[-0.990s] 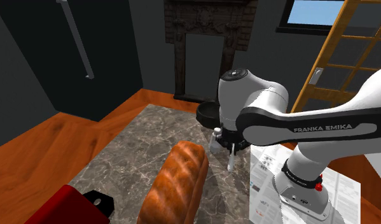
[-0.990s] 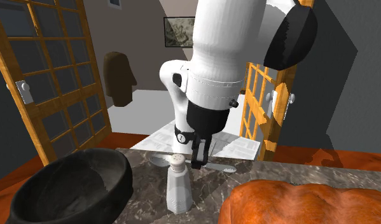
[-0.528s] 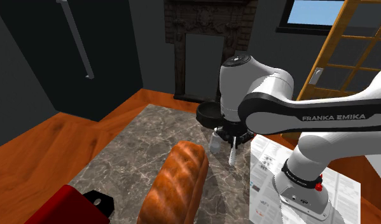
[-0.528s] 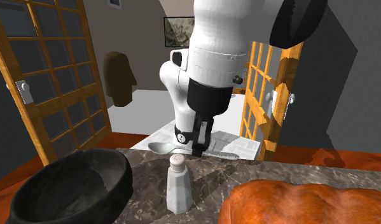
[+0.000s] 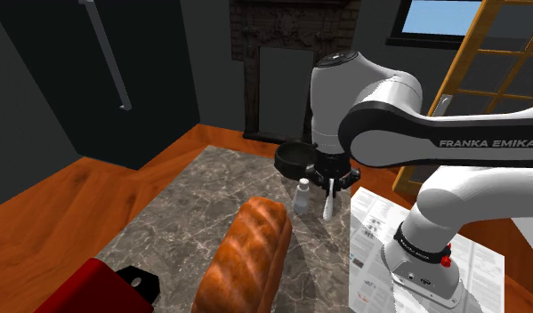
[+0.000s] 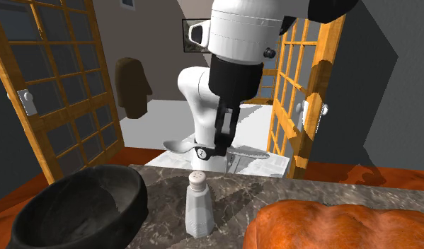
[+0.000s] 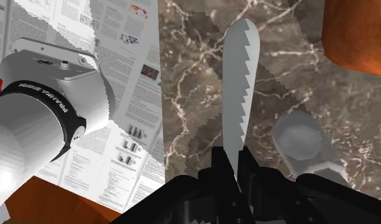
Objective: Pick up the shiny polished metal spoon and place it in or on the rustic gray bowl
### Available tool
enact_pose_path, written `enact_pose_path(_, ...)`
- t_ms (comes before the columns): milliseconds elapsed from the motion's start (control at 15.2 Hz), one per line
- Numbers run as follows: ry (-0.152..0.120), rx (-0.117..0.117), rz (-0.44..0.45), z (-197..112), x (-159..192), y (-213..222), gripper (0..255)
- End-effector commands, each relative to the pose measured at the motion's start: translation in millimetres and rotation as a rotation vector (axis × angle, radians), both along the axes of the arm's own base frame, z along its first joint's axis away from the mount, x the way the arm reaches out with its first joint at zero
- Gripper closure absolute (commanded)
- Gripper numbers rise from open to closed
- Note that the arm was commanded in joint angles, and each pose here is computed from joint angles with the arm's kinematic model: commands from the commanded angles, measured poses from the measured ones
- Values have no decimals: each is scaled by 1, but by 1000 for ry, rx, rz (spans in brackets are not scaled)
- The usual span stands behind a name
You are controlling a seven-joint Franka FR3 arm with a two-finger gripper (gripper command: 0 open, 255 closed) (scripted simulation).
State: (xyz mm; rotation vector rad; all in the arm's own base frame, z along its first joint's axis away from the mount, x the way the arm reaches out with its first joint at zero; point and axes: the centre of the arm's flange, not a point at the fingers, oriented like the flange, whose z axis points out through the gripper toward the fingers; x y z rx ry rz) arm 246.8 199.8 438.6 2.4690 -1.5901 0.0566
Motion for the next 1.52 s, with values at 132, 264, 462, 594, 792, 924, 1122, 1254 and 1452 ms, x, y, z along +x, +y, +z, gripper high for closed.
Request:
enact_pose_path(132,0,0,0,21,1,-1,255)
enact_pose_path(264,0,0,0,31,1,-1,255)
enact_pose_path(462,0,0,0,47,1,-1,255)
enact_pose_path(594,0,0,0,58,1,-1,255)
enact_pose_path(792,0,0,0,67,12,-7,255)
enact_pose_path(924,0,0,0,68,35,-20,255)
enact_pose_path(1122,0,0,0,70,70,-39,255)
enact_pose_path(1254,0,0,0,72,93,-52,255)
enact_pose_path(1452,0,0,0,74,128,-71,255)
